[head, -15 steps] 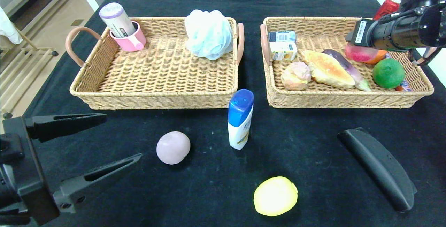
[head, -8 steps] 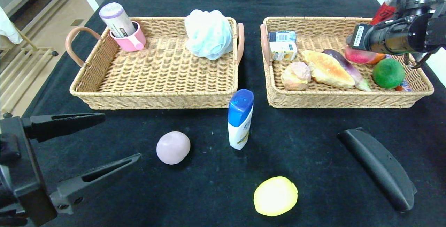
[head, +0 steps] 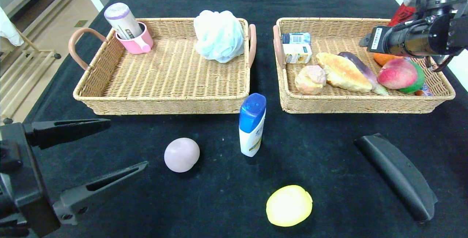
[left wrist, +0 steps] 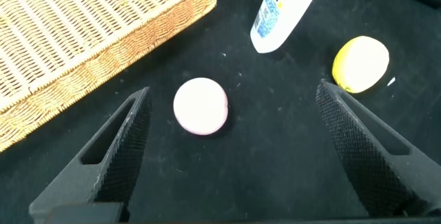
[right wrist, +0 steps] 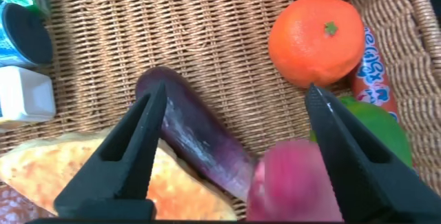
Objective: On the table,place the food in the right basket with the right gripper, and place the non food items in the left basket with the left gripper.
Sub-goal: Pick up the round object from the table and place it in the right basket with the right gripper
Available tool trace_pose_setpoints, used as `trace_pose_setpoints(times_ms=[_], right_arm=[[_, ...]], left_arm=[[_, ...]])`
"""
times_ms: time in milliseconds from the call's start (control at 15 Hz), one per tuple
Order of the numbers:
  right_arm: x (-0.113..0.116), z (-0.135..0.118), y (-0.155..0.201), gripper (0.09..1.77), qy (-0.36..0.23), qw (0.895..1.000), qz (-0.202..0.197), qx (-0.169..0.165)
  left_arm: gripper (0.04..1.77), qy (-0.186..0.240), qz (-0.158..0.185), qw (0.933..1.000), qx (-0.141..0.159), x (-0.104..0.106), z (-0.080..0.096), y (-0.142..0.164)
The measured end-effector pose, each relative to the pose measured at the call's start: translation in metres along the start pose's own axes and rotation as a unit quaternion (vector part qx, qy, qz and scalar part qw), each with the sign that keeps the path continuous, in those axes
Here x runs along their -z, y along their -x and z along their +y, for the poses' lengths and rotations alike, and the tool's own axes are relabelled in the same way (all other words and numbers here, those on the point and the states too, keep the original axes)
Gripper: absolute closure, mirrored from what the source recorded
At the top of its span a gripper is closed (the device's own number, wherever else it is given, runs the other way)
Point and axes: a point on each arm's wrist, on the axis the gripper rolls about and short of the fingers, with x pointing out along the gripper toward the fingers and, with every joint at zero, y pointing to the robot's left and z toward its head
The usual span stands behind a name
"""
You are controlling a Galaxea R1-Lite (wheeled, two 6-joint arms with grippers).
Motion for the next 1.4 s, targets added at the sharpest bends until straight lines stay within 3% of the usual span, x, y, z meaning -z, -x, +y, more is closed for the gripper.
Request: trace_pose_setpoints(times_ms=[333, 667, 1000, 1400], right_arm=[[-0.003, 0.006, 0.026, 0.27, 0.014, 1.000, 0.019, -0.008], [0.010, 0.025, 0.088, 0.21, 0.014, 0.991, 0.125, -0.046], [0.029, 0.041, 0.139, 0.18, -0.043, 0.973, 0.218, -0.067], [0.089, 0.070, 0.176, 0.16, -0.032, 0.941, 0.326, -0.089]], left_arm=[[0.09, 0.000, 0.001, 1.0000, 0.000, 0.001, 0.000, 0.000], [0.09, 0.001, 0.003, 1.0000, 0.001, 0.001, 0.000, -0.001], [0.09, 0.001, 0.004, 1.0000, 0.002, 0.002, 0.000, -0.001], [0.09, -0.002, 0.009, 1.0000, 0.004, 0.003, 0.000, -0.002]])
